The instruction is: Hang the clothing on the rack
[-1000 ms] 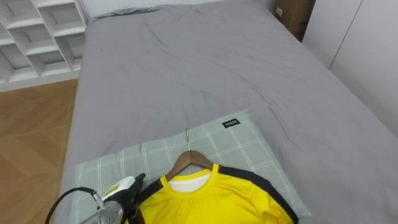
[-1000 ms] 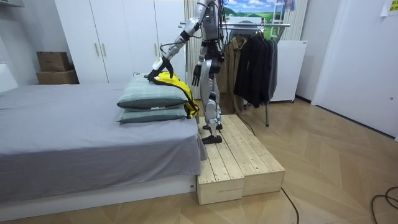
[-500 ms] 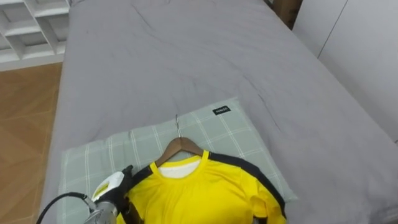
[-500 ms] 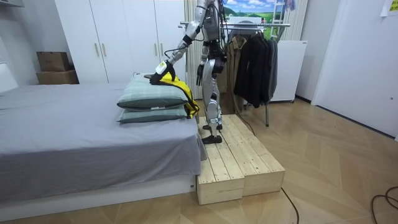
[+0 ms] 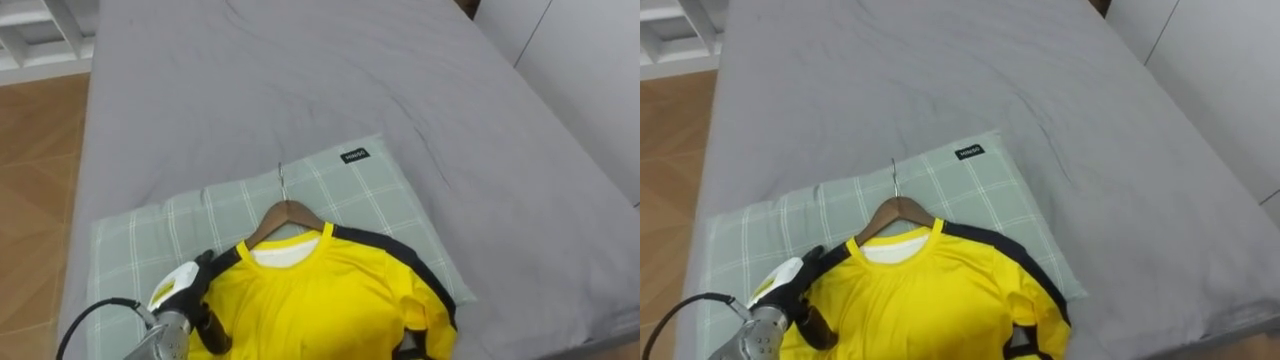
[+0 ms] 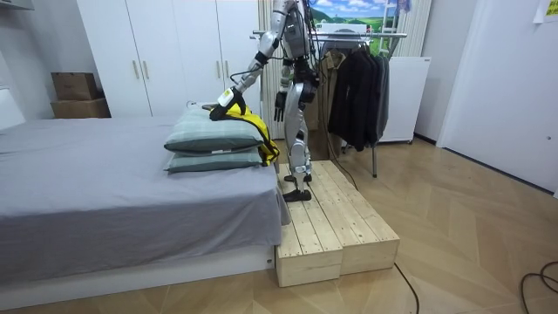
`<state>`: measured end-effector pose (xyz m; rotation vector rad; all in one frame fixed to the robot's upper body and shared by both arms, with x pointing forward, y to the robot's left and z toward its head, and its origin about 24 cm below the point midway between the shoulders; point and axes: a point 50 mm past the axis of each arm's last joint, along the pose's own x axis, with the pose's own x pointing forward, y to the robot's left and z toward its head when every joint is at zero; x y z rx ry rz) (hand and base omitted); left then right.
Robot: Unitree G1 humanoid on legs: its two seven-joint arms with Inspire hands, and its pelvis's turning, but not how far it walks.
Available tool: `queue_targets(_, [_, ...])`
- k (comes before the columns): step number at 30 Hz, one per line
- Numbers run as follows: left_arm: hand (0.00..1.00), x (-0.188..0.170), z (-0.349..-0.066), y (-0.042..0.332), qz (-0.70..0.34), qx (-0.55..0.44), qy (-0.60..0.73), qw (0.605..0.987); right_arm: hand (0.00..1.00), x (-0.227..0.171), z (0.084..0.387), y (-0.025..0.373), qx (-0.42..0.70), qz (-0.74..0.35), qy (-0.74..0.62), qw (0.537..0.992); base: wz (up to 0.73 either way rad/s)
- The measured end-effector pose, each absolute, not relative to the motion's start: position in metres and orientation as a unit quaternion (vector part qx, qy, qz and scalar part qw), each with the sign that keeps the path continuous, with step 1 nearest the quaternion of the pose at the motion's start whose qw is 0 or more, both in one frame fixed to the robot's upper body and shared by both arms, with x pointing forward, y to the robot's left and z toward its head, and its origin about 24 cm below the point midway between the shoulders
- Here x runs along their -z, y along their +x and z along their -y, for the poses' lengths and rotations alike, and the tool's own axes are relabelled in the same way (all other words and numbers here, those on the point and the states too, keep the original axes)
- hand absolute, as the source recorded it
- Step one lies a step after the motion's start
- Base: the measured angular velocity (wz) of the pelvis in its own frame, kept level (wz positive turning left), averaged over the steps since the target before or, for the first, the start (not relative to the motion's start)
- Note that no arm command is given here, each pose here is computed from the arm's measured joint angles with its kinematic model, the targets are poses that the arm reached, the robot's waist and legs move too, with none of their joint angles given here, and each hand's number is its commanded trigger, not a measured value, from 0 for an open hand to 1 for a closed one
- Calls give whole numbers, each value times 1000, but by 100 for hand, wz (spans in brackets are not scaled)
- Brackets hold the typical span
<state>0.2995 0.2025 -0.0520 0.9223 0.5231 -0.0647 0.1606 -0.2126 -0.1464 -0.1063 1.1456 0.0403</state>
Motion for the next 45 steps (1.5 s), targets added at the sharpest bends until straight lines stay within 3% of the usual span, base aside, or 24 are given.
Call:
queue_targets(14, [0, 46, -201, 306, -234, 20, 442, 866, 0, 146, 213, 163, -16, -536, -50, 842, 0])
queue_targets(15, [7, 46, -201, 306, -233, 19, 443, 866, 0, 146, 213, 163, -15, -536, -50, 842, 0])
queue_targets(16, [21, 46, -201, 306, -233, 19, 443, 866, 0, 146, 213, 163, -14, -536, -50, 842, 0])
queue_targets(17, [45, 46, -202, 306, -233, 19, 443, 866, 0, 146, 213, 163, -14, -536, -50, 842, 0])
queue_targets(18, [62, 46, -202, 306, -233, 19, 443, 866, 0, 146, 213, 163, -14, -536, -50, 842, 0])
queue_targets(21, [82, 46, -202, 305, -231, 13, 444, 866, 0, 145, 213, 163, -15, -535, -50, 843, 0])
queue_targets(22, [100, 45, -204, 306, -227, 6, 446, 866, 0, 145, 213, 163, -15, -534, -50, 844, 0])
queue_targets(45, [100, 39, -204, 311, -212, 12, 458, 863, 0, 145, 212, 164, -16, -534, -51, 844, 0])
